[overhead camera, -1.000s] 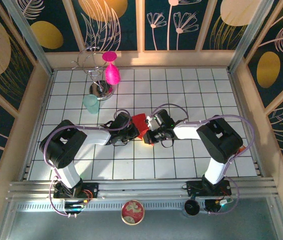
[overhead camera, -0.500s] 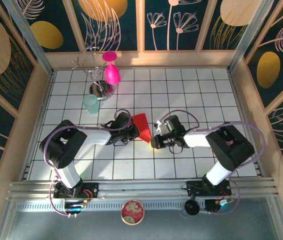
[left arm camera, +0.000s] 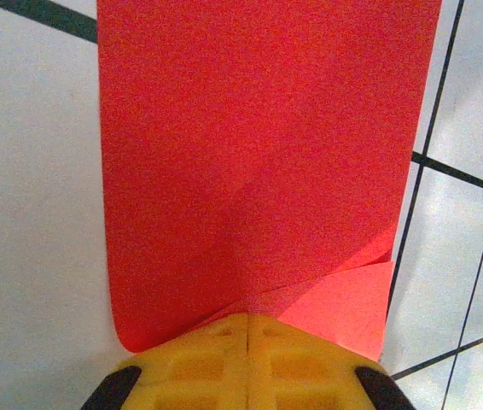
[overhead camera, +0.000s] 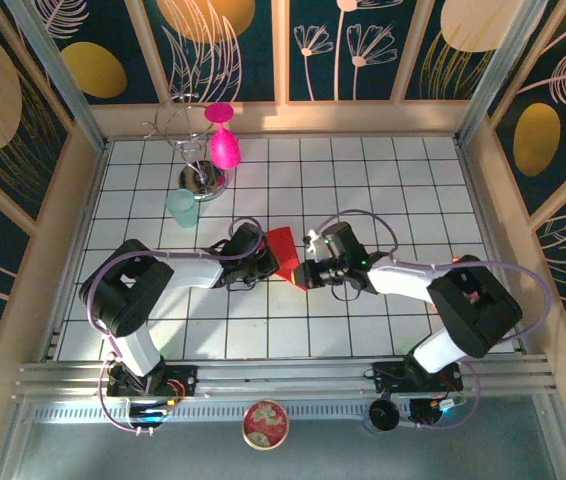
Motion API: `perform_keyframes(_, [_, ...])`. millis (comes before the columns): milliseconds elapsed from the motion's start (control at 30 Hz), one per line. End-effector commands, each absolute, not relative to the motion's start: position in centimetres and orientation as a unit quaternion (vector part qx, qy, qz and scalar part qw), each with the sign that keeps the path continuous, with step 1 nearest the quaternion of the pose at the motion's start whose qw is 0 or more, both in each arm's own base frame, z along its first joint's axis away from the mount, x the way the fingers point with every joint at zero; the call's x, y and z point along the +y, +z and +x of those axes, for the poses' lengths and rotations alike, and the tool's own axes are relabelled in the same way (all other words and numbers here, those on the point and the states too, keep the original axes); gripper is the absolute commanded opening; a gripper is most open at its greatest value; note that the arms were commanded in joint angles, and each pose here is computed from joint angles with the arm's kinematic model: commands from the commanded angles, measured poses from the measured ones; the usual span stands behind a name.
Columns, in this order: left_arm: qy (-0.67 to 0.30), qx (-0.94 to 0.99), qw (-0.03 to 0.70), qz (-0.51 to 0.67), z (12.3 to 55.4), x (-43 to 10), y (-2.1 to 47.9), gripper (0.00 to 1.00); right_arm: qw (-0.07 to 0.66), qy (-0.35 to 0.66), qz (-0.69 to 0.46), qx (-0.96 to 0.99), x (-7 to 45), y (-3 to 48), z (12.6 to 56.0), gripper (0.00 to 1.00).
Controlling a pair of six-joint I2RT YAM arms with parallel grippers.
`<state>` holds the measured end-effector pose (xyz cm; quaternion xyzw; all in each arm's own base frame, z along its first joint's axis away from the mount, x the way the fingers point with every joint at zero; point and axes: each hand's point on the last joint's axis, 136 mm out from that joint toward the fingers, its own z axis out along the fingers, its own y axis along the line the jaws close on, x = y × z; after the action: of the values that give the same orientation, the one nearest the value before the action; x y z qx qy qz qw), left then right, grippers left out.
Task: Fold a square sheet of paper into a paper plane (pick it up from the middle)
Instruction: Third fold the triangle at the center of the table.
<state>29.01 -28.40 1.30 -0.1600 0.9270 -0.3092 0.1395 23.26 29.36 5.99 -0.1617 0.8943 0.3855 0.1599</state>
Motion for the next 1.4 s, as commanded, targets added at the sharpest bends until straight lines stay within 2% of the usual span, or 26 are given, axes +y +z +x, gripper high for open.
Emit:
perform_keyframes(0, [-0.266, 0.942, 0.125, -0.164, 28.3, -27.0, -0.4, 0.06, 0.167, 0.352, -0.138, 0.911, 29.3, 4.7, 25.1, 0.05])
perform_keyframes(233, [-0.287, 0.936, 0.139, -0.149, 28.8, -27.7, 1.1, 0.07, 0.142, 0.320, -0.124, 0.928, 28.5, 1.7, 25.2, 0.02])
perform_keyframes(567, [-0.368, 0.909, 0.182, -0.065, 29.1, -31.1, 7.0, 0.13, 0.100, 0.288, -0.107, 0.946, 27.0, -1.2, 23.8, 0.00])
perform_keyframes(900, [-0.345, 0.926, 0.142, -0.060, 27.6, -32.4, 3.3, 0.11, 0.092, 0.282, -0.098, 0.950, 26.8, -1.7, 23.6, 0.00])
perform_keyframes(1367, [-0.265, 0.943, 0.155, -0.127, 28.0, -27.9, -0.6, 0.09, 0.084, 0.242, -0.091, 0.962, 24.8, -3.2, 23.1, 0.00])
